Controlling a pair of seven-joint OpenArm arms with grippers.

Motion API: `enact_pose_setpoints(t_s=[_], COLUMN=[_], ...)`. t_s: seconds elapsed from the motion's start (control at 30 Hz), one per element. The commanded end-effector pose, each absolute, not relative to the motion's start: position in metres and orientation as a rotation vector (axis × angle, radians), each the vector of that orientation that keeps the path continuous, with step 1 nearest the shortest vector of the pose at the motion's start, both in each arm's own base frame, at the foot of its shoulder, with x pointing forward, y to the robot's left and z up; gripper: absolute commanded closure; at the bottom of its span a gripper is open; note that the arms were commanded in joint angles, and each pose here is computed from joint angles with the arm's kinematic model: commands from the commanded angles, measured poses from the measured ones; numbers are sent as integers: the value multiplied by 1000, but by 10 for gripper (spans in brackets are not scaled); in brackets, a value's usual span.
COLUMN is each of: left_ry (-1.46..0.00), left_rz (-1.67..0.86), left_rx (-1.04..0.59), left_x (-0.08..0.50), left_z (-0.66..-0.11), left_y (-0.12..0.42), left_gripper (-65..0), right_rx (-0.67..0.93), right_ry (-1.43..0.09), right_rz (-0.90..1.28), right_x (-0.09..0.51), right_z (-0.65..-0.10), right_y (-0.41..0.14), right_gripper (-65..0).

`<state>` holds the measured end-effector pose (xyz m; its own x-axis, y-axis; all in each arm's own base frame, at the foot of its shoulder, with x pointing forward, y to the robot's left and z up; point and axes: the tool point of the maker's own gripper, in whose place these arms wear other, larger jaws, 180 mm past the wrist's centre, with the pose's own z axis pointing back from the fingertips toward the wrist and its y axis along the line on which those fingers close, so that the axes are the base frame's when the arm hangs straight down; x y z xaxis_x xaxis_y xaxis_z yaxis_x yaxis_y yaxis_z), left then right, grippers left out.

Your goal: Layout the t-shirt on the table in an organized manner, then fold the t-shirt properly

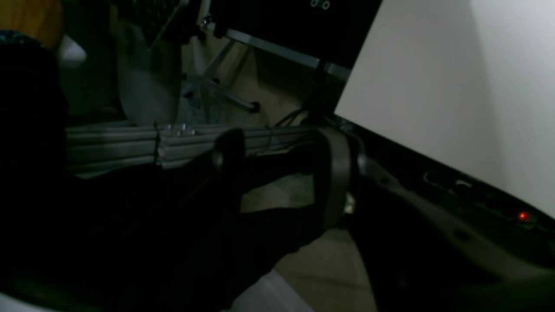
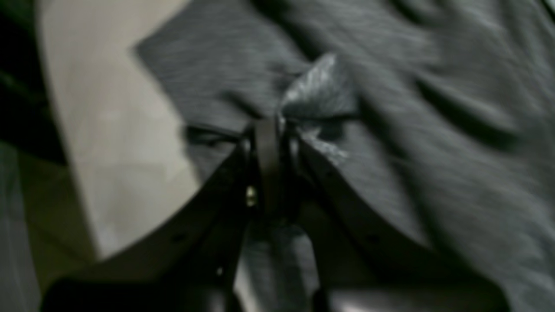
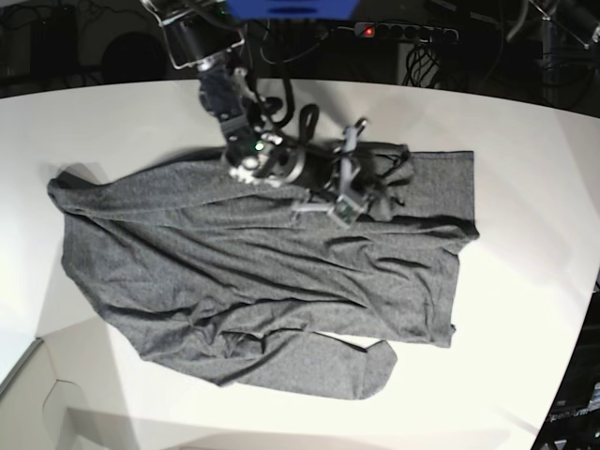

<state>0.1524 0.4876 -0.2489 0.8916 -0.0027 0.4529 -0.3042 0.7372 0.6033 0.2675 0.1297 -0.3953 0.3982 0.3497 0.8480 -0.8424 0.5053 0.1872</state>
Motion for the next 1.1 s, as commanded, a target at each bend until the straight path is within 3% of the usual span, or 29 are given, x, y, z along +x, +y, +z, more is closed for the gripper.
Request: enact_pose_setpoints(t_s=[0.0,0.13,0.33,0.53,1.07], left_ry=[-474,-477,-482,-473,-466], left_rz=[167,163,164,161,146], left_rx=[774,792,796,799,811], left_x=[155,156,157,155,151], left_z=[-231,-224,-222,-222,-221], left_y=[494,499,500,500,496], left_gripper=[-255,-254,-254,-254,-255], right_rx=[721,771,887,977,909], right_ry=[-890,-890,-1025,-979,-953], right_rz=[851,945,1154,1321,1408], right_x=[269,247,204,149,171], right_z=[-379,-371,-304,-302,-317], right_y=[141,168,224,255,256], right_gripper=[0,0,0,0,0])
